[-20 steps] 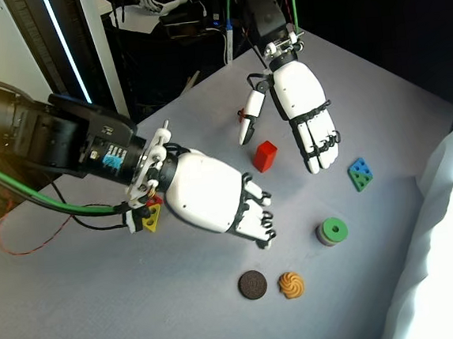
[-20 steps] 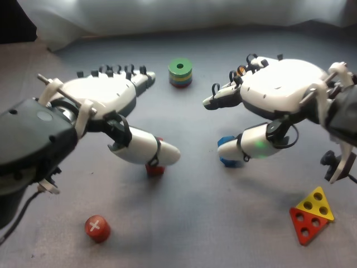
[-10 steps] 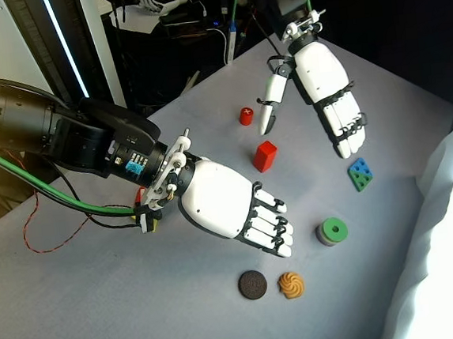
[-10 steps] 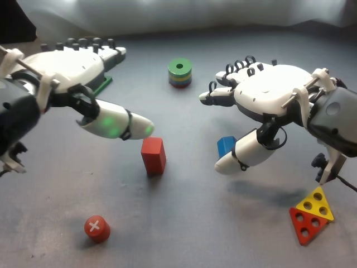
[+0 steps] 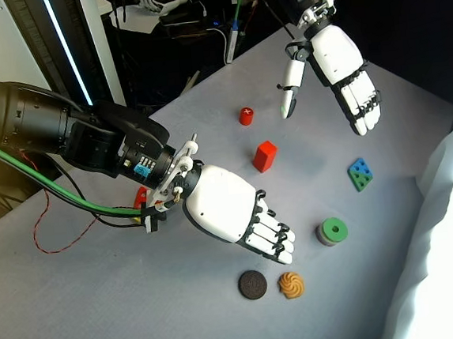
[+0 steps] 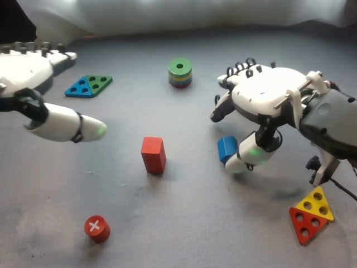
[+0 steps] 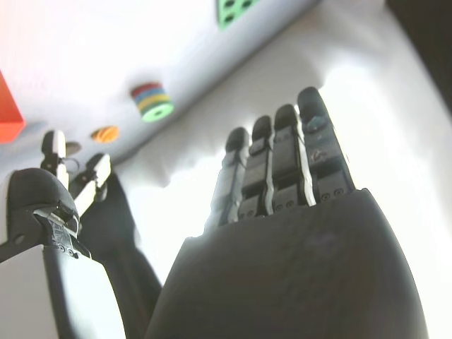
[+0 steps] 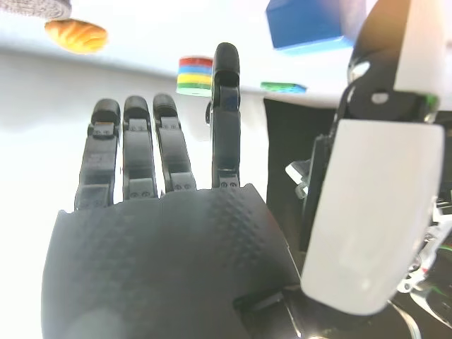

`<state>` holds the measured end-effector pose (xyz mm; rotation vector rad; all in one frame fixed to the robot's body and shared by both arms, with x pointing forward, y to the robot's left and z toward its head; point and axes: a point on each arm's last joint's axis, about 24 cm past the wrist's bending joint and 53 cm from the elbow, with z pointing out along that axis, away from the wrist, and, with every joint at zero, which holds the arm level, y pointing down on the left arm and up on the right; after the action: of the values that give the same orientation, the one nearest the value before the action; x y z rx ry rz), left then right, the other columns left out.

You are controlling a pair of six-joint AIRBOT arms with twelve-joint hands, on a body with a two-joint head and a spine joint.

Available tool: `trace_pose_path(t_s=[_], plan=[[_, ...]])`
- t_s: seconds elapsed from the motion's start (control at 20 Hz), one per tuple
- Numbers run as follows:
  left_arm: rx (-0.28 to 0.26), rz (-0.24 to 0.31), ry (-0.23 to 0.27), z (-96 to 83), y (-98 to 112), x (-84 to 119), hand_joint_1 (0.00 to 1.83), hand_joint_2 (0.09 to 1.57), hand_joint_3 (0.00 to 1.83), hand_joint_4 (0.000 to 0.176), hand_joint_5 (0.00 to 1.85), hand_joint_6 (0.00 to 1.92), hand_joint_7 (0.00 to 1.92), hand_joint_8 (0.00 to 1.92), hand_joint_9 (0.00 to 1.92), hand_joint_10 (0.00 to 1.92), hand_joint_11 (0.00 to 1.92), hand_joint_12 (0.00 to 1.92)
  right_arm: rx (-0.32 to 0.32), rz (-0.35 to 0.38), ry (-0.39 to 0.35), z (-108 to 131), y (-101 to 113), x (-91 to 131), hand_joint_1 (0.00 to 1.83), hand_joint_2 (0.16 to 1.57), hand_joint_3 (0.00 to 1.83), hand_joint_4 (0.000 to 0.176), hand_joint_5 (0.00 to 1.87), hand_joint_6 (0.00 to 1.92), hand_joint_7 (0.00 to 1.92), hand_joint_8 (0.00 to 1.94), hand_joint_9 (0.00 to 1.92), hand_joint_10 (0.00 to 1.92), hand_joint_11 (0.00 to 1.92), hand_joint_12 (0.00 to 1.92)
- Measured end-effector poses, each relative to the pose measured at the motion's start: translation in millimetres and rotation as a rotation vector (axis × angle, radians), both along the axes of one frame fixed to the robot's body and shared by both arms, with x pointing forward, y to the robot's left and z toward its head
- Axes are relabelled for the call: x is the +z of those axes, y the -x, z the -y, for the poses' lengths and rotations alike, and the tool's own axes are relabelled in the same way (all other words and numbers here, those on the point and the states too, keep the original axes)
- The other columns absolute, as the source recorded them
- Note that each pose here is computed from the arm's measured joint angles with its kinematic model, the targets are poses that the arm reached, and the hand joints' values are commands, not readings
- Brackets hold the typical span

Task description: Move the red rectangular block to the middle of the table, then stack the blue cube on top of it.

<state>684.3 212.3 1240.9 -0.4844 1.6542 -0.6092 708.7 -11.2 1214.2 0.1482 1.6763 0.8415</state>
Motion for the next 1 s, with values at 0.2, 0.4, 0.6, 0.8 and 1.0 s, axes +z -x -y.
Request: trace_pose_path(t_s=[0.2, 0.4, 0.6, 0.8, 1.0], plan=[[0.025, -0.017, 0.001, -3.5, 8, -3, 0.40, 0.92, 0.00, 0.000, 0.06, 0.01, 0.04, 0.00, 0.02, 0.00, 0.00, 0.18, 0.004, -0.001, -0.001, -2, 1, 0, 0.93, 0.74, 0.00, 0.085, 0.70, 0.01, 0.16, 0.02, 0.00, 0.00, 0.00, 0.00], [0.031, -0.036, -0.009, 0.8, 15, -9, 0.39, 0.92, 0.00, 0.000, 0.08, 0.01, 0.06, 0.01, 0.04, 0.01, 0.00, 0.21, 0.001, 0.000, -0.002, -2, 0, 0, 0.94, 0.78, 0.01, 0.072, 0.73, 0.02, 0.14, 0.00, 0.00, 0.00, 0.00, 0.00], [0.048, -0.051, -0.016, -3.5, 18, -15, 0.37, 0.94, 0.00, 0.000, 0.09, 0.01, 0.08, 0.01, 0.05, 0.01, 0.00, 0.21, 0.002, -0.010, -0.018, -3, 1, -1, 0.99, 0.79, 0.00, 0.046, 0.89, 0.04, 0.15, 0.00, 0.00, 0.00, 0.00, 0.00], [0.047, -0.041, -0.012, -3.1, 20, -11, 0.37, 0.95, 0.01, 0.000, 0.09, 0.01, 0.07, 0.00, 0.05, 0.00, 0.00, 0.21, -0.006, -0.031, -0.032, -1, 0, -4, 1.03, 0.83, 0.00, 0.021, 1.02, 0.03, 0.19, 0.00, 0.04, 0.00, 0.00, 0.00], [0.051, -0.025, -0.014, -2.0, 21, -5, 0.36, 0.95, 0.01, 0.000, 0.10, 0.01, 0.08, 0.01, 0.05, 0.00, 0.00, 0.21, -0.005, -0.030, -0.032, -2, 0, -3, 1.10, 0.95, 0.01, 0.152, 1.29, 0.27, 0.28, 0.00, 0.12, 0.00, 0.00, 0.00]])
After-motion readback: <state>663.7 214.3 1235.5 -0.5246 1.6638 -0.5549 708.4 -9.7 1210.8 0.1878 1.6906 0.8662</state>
